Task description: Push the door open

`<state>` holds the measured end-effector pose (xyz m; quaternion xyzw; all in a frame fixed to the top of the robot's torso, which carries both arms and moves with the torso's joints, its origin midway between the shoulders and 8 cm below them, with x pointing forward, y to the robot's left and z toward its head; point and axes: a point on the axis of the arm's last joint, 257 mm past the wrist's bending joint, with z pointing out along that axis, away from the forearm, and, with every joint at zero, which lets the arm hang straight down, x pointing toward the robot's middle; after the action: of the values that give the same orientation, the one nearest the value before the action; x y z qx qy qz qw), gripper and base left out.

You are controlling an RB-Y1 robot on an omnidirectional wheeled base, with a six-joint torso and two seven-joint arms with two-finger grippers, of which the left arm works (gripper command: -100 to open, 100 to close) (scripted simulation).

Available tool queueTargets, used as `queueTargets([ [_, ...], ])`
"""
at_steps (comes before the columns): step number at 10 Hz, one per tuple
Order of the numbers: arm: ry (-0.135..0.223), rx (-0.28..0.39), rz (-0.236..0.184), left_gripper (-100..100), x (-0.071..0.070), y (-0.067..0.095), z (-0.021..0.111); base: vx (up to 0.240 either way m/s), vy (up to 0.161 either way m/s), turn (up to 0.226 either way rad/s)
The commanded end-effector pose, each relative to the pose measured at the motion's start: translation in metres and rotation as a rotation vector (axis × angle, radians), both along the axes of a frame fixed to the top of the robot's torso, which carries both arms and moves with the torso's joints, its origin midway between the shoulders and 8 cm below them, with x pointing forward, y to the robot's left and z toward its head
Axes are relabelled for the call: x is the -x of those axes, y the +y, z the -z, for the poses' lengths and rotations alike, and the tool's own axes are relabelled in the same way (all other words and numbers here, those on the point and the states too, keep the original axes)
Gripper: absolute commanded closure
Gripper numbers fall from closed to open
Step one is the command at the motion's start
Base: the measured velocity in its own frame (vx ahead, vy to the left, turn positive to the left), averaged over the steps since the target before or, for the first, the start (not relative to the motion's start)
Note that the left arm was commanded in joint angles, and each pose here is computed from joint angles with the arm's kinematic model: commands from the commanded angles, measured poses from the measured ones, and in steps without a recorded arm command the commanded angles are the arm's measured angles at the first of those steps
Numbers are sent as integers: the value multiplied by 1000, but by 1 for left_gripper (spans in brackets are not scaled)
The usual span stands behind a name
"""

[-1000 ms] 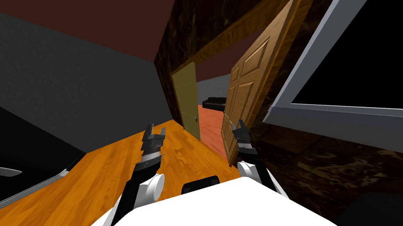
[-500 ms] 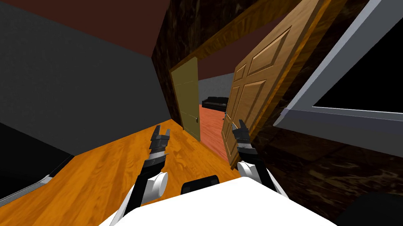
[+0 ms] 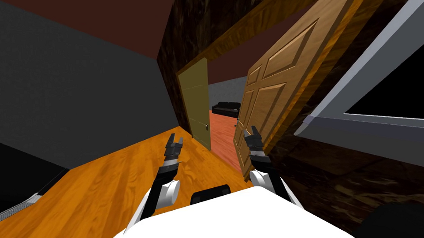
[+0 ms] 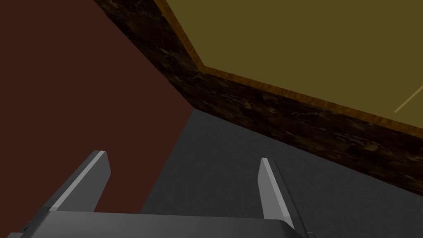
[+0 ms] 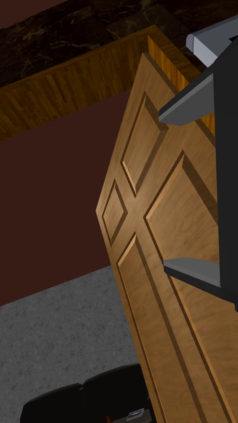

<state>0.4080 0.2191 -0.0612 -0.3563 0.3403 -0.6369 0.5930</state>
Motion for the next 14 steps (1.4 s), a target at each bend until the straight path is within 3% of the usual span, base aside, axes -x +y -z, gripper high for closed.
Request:
queueTargets([
  [1, 14, -4, 18, -100, -5, -8, 10, 95, 33, -31],
  [14, 149, -50, 173, -100, -40, -70, 108, 97, 39, -37],
])
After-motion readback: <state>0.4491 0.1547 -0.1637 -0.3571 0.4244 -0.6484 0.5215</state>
